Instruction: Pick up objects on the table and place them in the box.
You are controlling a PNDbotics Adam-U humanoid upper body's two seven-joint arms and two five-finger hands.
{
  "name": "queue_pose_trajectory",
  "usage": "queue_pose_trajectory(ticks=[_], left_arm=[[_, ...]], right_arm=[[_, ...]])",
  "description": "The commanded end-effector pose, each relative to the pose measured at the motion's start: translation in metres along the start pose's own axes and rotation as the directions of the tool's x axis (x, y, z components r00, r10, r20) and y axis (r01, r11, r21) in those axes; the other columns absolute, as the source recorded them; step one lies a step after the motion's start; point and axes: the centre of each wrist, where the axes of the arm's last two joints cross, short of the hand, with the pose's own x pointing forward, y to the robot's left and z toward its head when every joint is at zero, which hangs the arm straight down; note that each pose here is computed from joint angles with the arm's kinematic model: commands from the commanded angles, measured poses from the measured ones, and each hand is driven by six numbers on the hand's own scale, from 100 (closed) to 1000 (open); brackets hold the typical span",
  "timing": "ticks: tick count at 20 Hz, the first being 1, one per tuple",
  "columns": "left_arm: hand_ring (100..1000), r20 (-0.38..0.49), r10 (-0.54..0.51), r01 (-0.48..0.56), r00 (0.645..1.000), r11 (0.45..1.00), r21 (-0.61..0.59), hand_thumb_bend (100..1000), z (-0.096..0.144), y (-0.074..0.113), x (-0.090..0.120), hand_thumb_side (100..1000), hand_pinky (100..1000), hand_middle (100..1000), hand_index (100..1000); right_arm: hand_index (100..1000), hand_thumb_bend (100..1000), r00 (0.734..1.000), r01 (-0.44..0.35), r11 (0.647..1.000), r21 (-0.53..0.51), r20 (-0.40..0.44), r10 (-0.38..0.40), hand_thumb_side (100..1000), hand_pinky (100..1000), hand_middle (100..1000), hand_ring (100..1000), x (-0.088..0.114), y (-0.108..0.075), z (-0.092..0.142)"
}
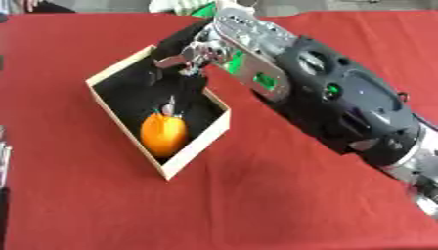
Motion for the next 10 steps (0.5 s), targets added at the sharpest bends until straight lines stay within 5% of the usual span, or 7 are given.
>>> queue_pose_trajectory(ticks=[1, 10], left_arm=[[629, 0.03, 0.003, -0.003, 1.0, 1.0, 0.006, 322, -0.005, 0.003, 0.006, 543, 512, 662, 826], [629, 0.032, -0.004, 0.004, 0.999, 1.0, 0.004, 321, -0.005, 0.003, 0.006, 544, 512, 663, 826]], right_arm=[[907, 100, 0.999, -0.026, 0.996, -0.081, -0.03, 0.023, 631, 856, 855, 911, -0.004, -0.016, 0.02], [885, 100, 0.993, -0.035, 0.96, -0.279, -0.119, 0.002, 476, 854, 836, 900, -0.013, -0.034, 0.076]])
